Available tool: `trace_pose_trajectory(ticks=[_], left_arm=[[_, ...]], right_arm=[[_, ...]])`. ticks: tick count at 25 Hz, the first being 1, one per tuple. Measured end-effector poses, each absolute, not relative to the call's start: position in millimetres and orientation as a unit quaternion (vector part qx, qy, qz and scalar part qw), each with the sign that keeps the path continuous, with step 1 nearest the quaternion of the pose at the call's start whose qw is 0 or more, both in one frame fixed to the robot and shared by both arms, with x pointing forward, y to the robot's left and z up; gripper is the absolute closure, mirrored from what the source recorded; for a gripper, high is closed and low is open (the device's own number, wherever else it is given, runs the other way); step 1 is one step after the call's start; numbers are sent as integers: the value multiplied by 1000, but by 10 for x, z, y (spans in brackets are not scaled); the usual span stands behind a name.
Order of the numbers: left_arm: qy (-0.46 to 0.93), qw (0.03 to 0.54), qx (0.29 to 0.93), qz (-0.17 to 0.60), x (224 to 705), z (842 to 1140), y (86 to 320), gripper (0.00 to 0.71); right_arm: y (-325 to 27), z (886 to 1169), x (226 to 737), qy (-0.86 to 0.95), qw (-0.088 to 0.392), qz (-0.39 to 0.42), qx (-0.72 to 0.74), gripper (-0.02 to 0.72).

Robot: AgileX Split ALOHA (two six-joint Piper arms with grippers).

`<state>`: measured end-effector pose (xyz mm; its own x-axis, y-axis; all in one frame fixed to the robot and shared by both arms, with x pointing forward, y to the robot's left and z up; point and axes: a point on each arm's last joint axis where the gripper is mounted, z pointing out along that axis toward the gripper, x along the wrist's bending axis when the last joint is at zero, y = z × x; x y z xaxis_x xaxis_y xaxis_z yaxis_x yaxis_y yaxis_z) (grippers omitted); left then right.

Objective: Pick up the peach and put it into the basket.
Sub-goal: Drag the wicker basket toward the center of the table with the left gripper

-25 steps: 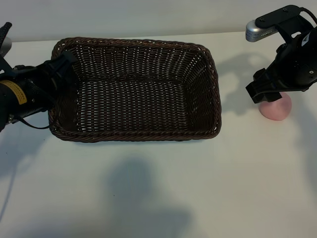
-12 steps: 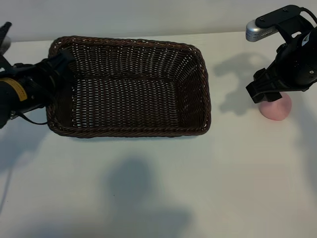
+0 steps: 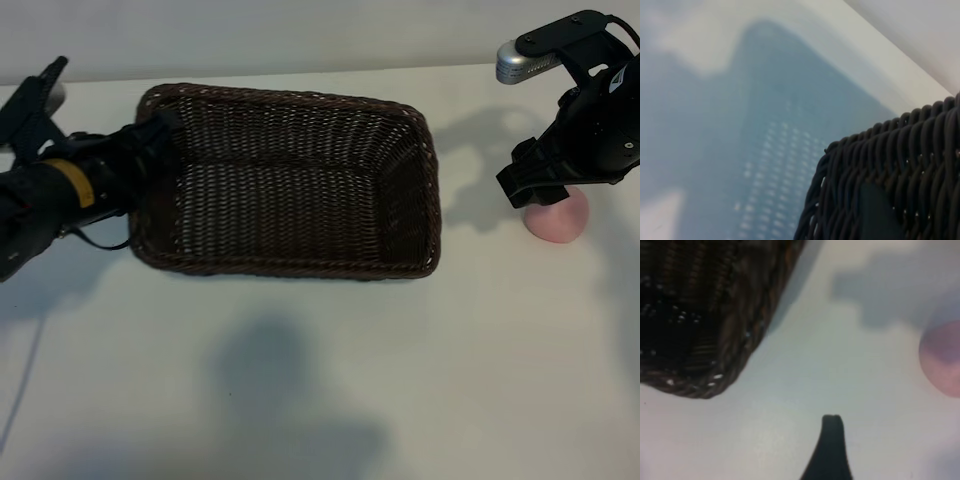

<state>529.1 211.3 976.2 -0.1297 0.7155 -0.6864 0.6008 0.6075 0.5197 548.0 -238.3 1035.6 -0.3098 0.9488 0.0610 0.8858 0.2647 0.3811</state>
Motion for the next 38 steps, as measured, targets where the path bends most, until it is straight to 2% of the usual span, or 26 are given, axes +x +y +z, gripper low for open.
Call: trace_pose_trajectory(ticks=[5, 18, 38], left_arm=[[742, 507, 437, 17, 5484, 9736, 1988, 347], [772, 479, 417, -37, 5614, 9364, 1904, 347], [784, 460, 412, -60, 5621, 9197, 1877, 349]], right_arm=[[-2383, 10356, 5479, 790, 89, 174, 581, 108], [-2384, 10353, 5472, 791, 87, 172, 581, 108], [-2384, 10353, 5471, 791, 86, 172, 581, 108]])
